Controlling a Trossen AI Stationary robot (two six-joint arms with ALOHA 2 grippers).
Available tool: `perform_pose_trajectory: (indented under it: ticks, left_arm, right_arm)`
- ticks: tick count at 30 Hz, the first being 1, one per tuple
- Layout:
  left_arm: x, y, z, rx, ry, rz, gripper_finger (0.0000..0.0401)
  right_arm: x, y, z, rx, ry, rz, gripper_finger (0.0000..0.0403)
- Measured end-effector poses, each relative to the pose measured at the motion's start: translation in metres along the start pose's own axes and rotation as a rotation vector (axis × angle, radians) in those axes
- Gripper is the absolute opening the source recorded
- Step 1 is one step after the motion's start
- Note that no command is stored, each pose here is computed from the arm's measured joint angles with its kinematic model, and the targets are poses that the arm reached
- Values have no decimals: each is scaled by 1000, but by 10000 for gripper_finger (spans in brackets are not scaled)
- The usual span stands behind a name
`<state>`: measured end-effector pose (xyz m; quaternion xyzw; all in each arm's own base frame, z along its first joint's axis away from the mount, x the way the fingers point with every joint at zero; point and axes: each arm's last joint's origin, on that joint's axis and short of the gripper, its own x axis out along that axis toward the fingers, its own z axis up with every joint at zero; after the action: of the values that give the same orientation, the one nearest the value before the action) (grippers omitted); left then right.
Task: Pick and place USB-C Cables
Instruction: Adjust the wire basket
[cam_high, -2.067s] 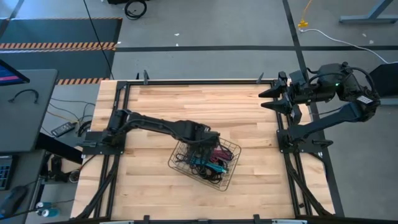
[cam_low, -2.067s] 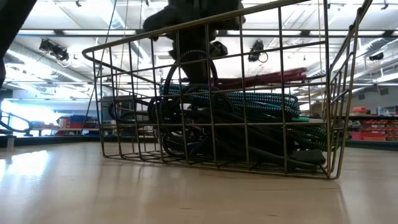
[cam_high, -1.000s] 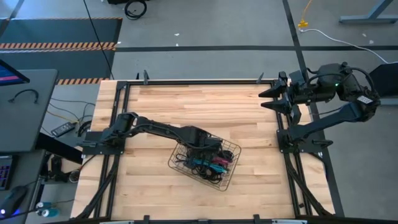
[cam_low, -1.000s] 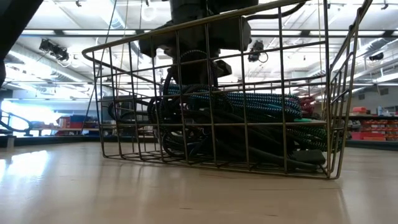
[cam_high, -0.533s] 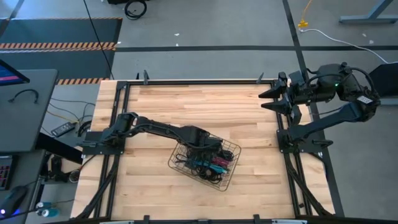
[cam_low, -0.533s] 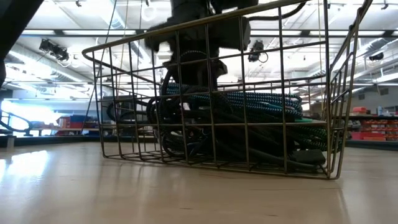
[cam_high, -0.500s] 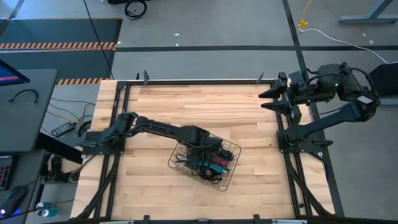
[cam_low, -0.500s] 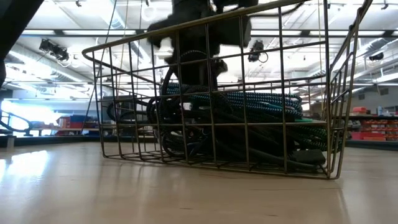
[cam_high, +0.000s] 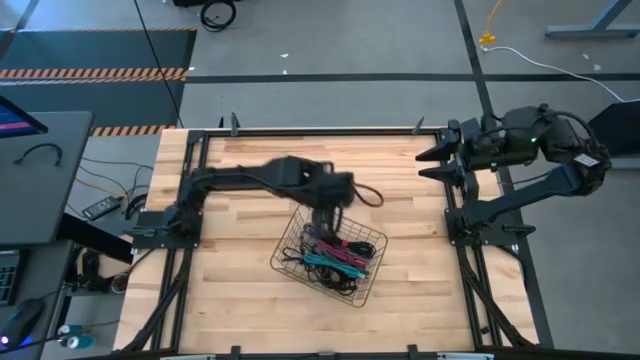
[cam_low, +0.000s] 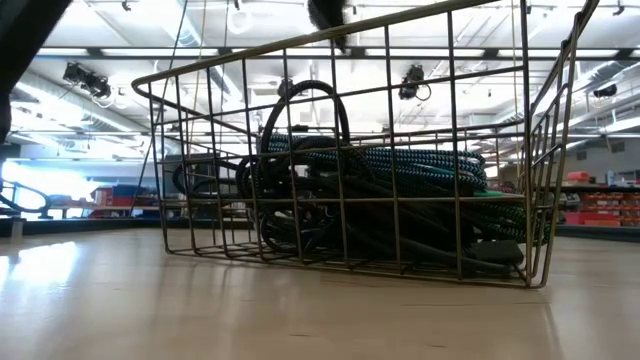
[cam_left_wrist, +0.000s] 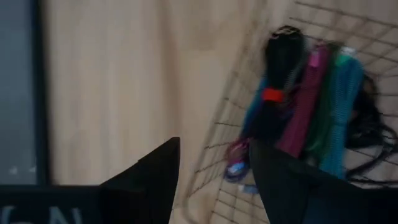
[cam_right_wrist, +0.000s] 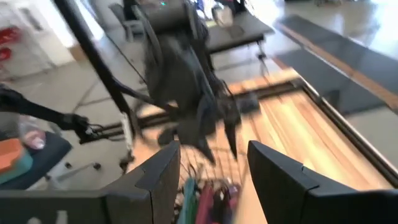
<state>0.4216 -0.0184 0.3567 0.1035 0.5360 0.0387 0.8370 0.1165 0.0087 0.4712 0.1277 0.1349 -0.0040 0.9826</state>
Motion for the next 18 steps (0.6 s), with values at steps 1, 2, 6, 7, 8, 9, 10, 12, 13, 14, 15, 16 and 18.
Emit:
perform_pose_trajectory:
  ticks: [1, 2, 6, 7, 8, 9, 10, 12, 13, 14, 15, 16, 18]
  left_arm:
    - [-8, 5, -6, -13, 0, 26, 199]
    - [-14, 10, -12, -31, 26, 51, 199]
    - [-39, 25, -33, -144, 104, 89, 197]
    - [-42, 28, -36, -166, 122, 92, 197]
    - [-44, 29, -39, -183, 135, 95, 197]
    - [-47, 30, -40, -201, 128, 94, 197]
    - [-50, 31, -41, -212, 119, 94, 197]
    - [-57, 32, -43, -214, 103, 92, 196]
    - [-59, 33, -43, -213, 100, 93, 196]
    - [-60, 33, -43, -212, 96, 93, 195]
    - [-59, 33, -43, -209, 97, 93, 195]
    - [-58, 33, -43, -207, 101, 94, 195]
    - [-57, 33, -43, -182, 103, 95, 195]
  right_arm:
    - [1, -1, -2, 11, 19, -22, 195]
    - [3, -2, -4, 20, 48, -45, 195]
    - [22, -5, -15, 56, 190, -125, 195]
    - [29, -5, -17, 61, 227, -139, 195]
    - [38, -5, -19, 61, 263, -151, 195]
    - [46, -5, -21, 58, 295, -160, 195]
    - [56, -5, -23, 56, 331, -165, 195]
    - [75, -5, -28, 49, 407, -172, 195]
    - [85, -5, -32, 44, 452, -174, 195]
    - [95, -5, -37, 41, 510, -185, 195]
    - [104, -6, -42, 38, 570, -194, 195]
    - [113, -7, -48, 35, 629, -206, 195]
    - [128, -9, -59, 25, 748, -240, 195]
